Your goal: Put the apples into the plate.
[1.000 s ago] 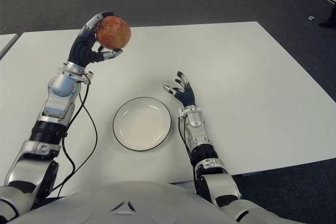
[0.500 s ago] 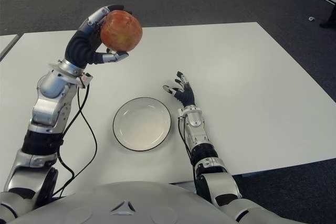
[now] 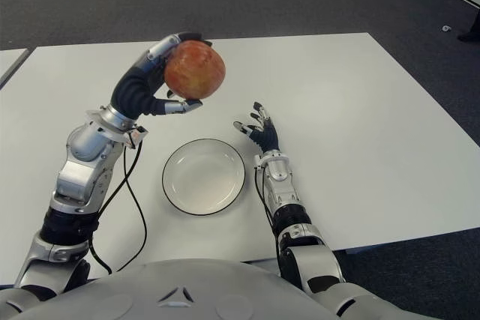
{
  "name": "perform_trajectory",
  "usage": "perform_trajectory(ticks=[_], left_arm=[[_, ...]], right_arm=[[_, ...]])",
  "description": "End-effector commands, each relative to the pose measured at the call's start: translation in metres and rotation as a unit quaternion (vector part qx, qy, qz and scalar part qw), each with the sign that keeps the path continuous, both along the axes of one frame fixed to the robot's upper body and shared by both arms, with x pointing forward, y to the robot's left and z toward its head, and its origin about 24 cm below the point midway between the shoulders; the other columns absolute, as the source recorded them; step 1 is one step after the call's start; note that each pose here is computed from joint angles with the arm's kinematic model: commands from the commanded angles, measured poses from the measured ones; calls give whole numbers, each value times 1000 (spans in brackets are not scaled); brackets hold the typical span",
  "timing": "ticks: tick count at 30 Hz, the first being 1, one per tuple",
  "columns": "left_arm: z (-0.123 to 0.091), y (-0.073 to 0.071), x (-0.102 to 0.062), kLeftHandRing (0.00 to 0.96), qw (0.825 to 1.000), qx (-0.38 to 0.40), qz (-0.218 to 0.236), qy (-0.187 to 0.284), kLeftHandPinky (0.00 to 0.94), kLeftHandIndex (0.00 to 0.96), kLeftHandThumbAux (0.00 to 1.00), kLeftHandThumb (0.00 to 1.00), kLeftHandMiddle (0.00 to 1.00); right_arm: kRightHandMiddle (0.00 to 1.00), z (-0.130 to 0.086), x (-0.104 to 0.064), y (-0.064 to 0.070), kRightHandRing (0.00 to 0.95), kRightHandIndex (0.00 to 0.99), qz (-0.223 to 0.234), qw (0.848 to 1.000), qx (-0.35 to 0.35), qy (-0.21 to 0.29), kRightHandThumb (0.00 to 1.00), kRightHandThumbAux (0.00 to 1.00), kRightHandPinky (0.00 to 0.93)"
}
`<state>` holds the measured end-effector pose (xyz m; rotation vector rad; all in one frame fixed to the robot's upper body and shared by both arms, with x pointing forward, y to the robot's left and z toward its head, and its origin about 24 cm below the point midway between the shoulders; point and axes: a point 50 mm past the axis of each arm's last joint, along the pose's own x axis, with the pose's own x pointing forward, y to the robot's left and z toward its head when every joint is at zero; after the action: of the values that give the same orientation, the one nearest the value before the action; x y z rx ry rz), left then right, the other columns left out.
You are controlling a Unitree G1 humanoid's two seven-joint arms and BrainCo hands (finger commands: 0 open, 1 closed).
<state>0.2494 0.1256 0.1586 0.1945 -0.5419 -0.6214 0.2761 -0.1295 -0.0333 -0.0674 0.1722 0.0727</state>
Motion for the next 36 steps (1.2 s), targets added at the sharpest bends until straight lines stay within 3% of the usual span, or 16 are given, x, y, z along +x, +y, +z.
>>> perform_trajectory(ticks=[1, 11, 19, 27, 36], left_arm=[[-17, 0, 8, 877, 999, 32, -21, 14, 876, 858, 664, 946, 882], [-34, 8, 11, 866, 990, 134, -29, 14, 874, 847, 686, 896, 875], [-75, 16, 7, 865, 969, 245, 17, -15, 873, 846, 694, 867, 878], [-82, 23, 13, 857, 944, 324, 49, -31, 860, 832, 700, 838, 872], [-92, 30, 14, 846, 929, 363, 66, -26, 850, 818, 698, 824, 863]], right_arm=[[75, -30, -24, -2, 119, 13, -9, 997, 1, 81, 132, 717, 194], [77, -30, -25, -1, 120, 12, -10, 997, 6, 82, 144, 711, 182], [75, -31, -25, -1, 119, 12, -10, 996, 8, 86, 145, 702, 186], [76, -32, -28, -1, 118, 16, -9, 996, 10, 87, 147, 696, 185], [77, -34, -29, -4, 116, 18, -9, 996, 4, 91, 144, 708, 177]])
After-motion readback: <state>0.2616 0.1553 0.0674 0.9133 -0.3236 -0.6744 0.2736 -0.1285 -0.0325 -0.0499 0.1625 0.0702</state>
